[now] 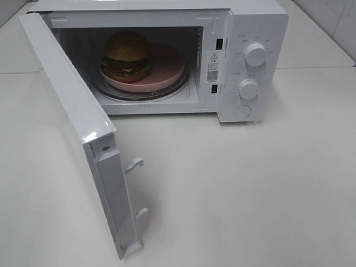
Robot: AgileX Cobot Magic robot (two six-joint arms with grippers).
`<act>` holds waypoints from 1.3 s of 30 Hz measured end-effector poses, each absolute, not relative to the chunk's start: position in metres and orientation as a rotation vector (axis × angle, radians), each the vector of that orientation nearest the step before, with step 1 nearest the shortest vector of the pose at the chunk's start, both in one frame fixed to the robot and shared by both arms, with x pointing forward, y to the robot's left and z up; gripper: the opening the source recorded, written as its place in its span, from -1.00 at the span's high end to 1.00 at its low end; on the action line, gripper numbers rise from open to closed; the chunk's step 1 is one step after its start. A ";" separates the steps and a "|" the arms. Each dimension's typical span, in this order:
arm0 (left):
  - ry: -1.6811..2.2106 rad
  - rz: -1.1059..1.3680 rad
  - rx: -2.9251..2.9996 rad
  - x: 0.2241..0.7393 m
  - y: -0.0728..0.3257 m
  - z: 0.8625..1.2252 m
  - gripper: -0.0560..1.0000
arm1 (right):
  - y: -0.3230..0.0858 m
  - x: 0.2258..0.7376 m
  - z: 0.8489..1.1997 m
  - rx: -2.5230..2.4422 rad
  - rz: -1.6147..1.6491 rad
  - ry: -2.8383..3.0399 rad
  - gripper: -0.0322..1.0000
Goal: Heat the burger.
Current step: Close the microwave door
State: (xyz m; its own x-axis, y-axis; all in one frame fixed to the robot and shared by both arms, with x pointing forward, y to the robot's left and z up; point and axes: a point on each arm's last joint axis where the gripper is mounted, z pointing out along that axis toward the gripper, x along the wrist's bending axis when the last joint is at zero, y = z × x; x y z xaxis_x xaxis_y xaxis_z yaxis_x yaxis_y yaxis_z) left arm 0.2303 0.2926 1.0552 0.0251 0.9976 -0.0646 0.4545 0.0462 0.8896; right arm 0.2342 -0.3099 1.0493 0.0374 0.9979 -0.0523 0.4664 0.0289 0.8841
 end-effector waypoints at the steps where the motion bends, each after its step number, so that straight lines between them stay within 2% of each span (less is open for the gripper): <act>1: 1.540 0.876 1.518 0.230 0.293 1.055 -0.98 | -0.310 0.234 1.049 1.544 0.872 1.535 -0.55; 16: 1.522 0.861 1.502 0.230 0.291 1.058 -0.98 | -0.310 0.234 1.049 1.544 0.872 1.535 -0.55; 24: 1.461 0.914 1.417 0.247 0.292 1.078 -0.91 | -0.310 0.234 1.049 1.544 0.872 1.535 -0.55; 26: 1.458 0.923 1.401 0.257 0.292 1.082 -0.73 | -0.310 0.234 1.049 1.544 0.872 1.535 -0.55; 27: 1.458 0.923 1.401 0.257 0.292 1.082 -0.73 | -0.310 0.234 1.049 1.544 0.872 1.535 -0.55; 29: 1.451 0.934 1.383 0.266 0.293 1.086 -0.44 | -0.310 0.234 1.049 1.544 0.872 1.535 -0.55; 30: 1.451 0.934 1.383 0.266 0.293 1.086 -0.44 | -0.310 0.234 1.049 1.544 0.872 1.535 -0.55; 31: 1.456 0.932 1.378 0.273 0.294 1.088 -0.21 | -0.310 0.234 1.049 1.544 0.872 1.535 -0.55; 32: 1.460 0.928 1.378 0.277 0.294 1.088 -0.11 | -0.310 0.234 1.049 1.544 0.872 1.535 -0.55; 33: 1.460 0.928 1.378 0.277 0.294 1.088 -0.11 | -0.310 0.234 1.049 1.544 0.872 1.535 -0.55; 35: 1.477 0.922 1.378 0.292 0.295 1.090 0.46 | -0.310 0.234 1.049 1.544 0.872 1.535 -0.55; 36: 1.477 0.922 1.378 0.292 0.295 1.090 0.46 | -0.310 0.234 1.049 1.544 0.872 1.535 -0.55; 37: 1.478 0.924 1.374 0.295 0.296 1.089 0.62 | -0.310 0.234 1.049 1.544 0.872 1.535 -0.55; 38: 1.478 0.924 1.374 0.295 0.296 1.089 0.62 | -0.310 0.234 1.049 1.544 0.872 1.535 -0.55; 39: 1.471 0.939 1.355 0.302 0.297 1.086 0.82 | -0.310 0.234 1.049 1.544 0.872 1.535 -0.55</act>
